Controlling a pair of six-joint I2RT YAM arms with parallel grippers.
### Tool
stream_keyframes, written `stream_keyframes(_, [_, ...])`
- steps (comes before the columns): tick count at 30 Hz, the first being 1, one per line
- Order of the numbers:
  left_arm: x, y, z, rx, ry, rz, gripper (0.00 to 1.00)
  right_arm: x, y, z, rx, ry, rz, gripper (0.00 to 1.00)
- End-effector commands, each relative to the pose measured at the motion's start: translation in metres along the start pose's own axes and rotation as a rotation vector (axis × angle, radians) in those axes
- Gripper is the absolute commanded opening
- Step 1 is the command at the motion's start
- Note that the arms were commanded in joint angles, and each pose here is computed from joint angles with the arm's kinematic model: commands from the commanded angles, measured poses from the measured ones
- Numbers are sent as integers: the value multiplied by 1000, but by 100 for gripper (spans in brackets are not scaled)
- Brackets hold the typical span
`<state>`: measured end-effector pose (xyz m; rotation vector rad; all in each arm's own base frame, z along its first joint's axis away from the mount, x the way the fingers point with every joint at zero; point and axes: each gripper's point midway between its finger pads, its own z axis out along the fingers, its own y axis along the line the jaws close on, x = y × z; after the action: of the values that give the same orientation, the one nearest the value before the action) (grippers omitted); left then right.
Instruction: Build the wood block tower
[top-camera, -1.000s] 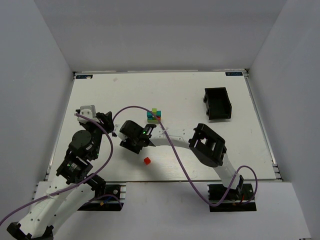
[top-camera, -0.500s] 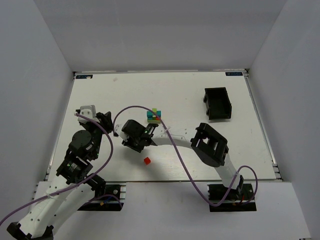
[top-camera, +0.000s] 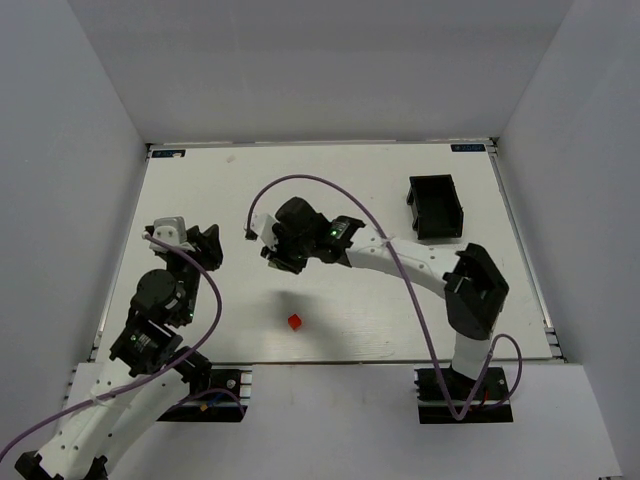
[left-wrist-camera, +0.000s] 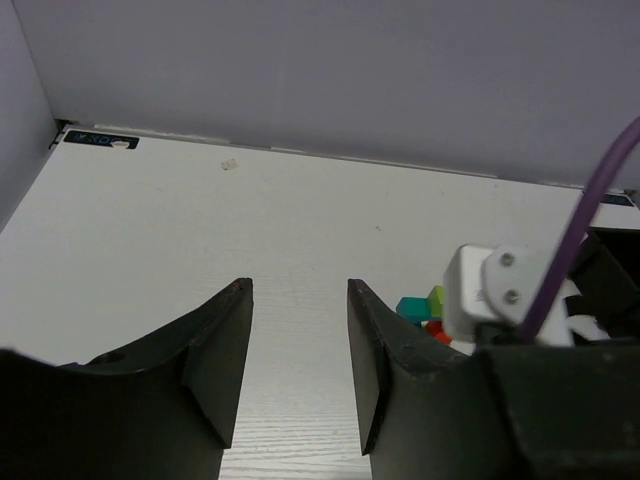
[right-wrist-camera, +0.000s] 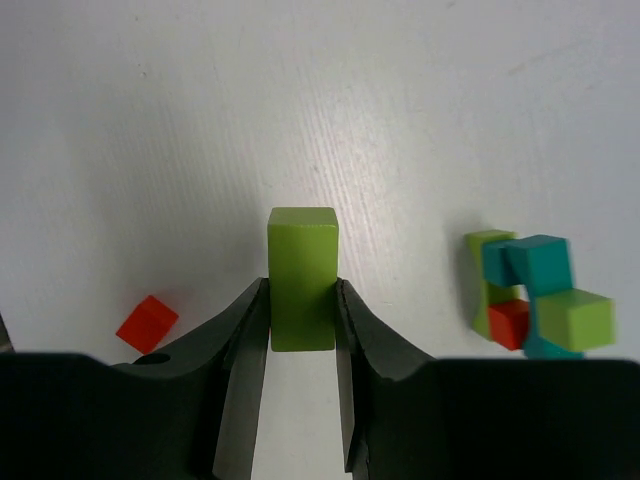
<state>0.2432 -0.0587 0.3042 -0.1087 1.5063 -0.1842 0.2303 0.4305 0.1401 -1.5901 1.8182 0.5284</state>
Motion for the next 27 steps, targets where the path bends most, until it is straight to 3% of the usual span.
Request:
stream_keyframes(1, [-5, -1, -1, 15, -25, -3, 52, -17, -8, -32, -12, -67, -91, 0])
stream_keyframes(12, [-4, -6, -1, 42, -22, 7, 52, -12, -74, -65, 59, 11, -303, 0])
stream_keyframes(27, [4, -17, 2, 94, 10, 20, 52, -3, -136, -54, -86, 61, -305, 0])
